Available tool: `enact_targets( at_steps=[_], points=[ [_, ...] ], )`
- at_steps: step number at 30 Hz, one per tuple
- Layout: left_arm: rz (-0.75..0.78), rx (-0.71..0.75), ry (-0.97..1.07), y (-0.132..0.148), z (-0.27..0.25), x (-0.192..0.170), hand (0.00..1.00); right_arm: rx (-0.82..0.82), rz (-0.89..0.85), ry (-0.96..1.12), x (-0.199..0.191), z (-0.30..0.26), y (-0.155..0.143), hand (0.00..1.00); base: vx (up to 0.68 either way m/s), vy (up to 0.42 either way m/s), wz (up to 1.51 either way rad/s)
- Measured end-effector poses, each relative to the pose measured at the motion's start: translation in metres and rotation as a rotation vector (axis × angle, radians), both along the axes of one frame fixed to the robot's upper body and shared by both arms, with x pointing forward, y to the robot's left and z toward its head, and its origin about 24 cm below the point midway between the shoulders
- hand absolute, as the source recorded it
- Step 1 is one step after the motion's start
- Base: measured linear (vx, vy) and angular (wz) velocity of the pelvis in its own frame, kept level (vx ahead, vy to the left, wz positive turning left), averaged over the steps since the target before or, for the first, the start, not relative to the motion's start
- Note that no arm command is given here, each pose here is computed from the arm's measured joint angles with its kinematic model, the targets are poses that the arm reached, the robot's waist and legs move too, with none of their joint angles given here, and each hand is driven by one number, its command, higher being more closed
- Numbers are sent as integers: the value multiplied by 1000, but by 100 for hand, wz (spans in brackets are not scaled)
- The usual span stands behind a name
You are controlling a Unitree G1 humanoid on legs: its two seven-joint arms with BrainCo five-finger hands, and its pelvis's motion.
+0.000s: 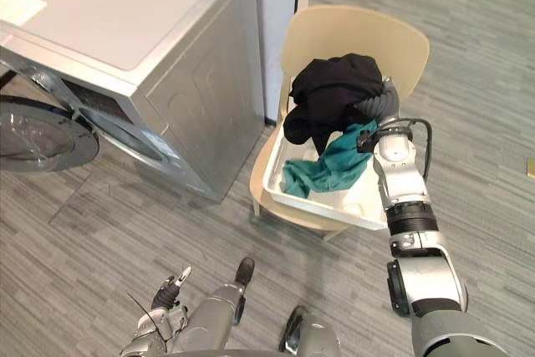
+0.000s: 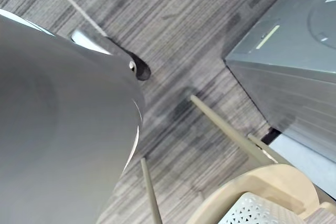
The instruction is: Pick up the laundry basket with both hands and put the clothes into the washing machine.
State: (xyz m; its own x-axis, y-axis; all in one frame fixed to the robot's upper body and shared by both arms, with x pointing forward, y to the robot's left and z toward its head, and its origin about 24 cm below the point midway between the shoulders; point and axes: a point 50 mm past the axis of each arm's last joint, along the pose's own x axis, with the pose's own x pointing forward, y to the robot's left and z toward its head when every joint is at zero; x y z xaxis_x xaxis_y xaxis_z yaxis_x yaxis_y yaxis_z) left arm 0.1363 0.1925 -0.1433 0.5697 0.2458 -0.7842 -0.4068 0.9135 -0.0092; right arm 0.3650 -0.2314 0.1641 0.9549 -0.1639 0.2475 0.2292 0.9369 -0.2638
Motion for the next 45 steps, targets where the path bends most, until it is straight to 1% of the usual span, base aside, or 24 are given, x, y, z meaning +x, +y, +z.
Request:
enact_targets(
  at_steps=[4,9,13,19,23,25,29,30,32,34,37,40,42,43,45],
  points=[
    [-3,11,23,2,-2,-6,0,31,15,8,-2,-6,3,100,75,-2,-2],
    [-36,15,37,0,-4,-10,0,47,-11,23,-6,-13,-5,100,26,-21,-6],
    [-73,26,36,-1,-3,-9,0,79,-56,34,-10,-19,-17,100,0,0,0],
    [-121,40,37,-4,-3,-7,0,158,-133,178,-16,-62,-30,100,0,0,0],
    [-132,53,31,-6,-2,-2,0,192,-165,290,-24,-95,-33,100,-8,-3,0],
    [-141,53,24,-7,-1,3,0,245,-185,343,-27,-110,-32,100,-44,-19,-2],
    [-145,54,-2,-11,3,15,0,281,-231,358,-31,-116,-39,100,-83,-16,3],
    [-141,61,-9,-11,4,19,0,283,-236,350,-30,-114,-41,0,-128,2,17],
    [-149,67,-40,-12,10,33,0,316,-243,370,-27,-117,-40,0,-113,0,21],
    [-151,69,-54,-12,12,38,0,326,-239,389,-24,-118,-38,0,-15,1,14],
    [-150,76,-65,-12,14,44,0,314,-216,374,-16,-109,-33,0,19,5,5],
    [-144,92,-87,-11,19,50,0,274,-161,323,-2,-87,-20,0,39,-11,-5],
    [-135,108,-105,-10,22,54,0,186,-73,186,4,-51,-4,0,36,-21,-8],
    [-132,109,-110,-10,23,55,0,166,-54,145,5,-40,0,0,24,-16,-8],
    [-119,110,-130,-10,26,58,0,79,-3,-18,-3,-1,3,0,16,-6,-8]
  ],
)
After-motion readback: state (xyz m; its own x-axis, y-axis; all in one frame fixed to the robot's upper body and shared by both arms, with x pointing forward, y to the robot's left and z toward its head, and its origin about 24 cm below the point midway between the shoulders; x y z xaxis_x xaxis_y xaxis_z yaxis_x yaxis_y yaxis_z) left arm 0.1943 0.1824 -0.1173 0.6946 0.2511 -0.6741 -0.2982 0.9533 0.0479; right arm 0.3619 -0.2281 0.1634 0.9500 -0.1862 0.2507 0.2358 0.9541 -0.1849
